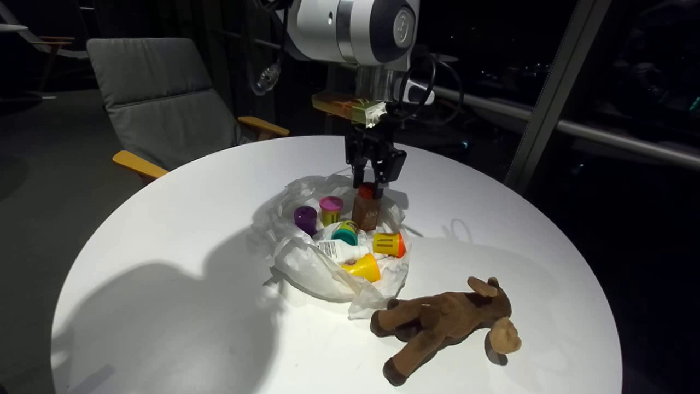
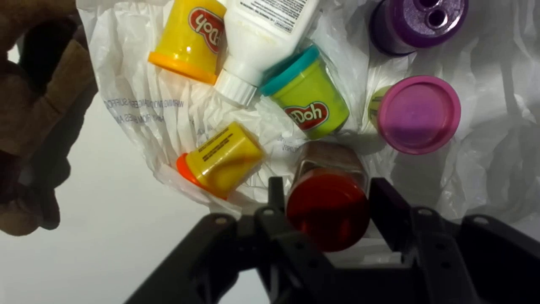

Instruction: Pick up the objects from the plastic and put them on the table

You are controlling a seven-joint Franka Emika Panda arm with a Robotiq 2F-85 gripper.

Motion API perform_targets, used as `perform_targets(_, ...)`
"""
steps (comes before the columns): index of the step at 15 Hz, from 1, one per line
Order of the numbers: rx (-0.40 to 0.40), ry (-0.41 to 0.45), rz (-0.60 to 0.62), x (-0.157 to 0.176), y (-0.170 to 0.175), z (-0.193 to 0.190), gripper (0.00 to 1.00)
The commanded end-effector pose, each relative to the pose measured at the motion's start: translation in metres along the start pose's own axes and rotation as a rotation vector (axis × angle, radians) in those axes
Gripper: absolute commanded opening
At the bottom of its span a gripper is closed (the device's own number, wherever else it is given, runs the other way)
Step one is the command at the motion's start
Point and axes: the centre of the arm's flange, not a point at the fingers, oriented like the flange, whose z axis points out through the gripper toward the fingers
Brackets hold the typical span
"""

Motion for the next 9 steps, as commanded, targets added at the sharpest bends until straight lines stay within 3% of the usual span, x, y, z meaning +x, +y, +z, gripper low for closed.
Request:
perform_targets(1, 0.023, -0.030, -0.004, 0.021, -0.005, -0.005, 0.27)
perform_targets(6, 0.029, -0.045, -0.011, 0.017, -0.005, -0.010, 0.25)
perform_targets(9, 0.017, -0.012, -0.004, -0.010, 0.000, -0.032, 0.25)
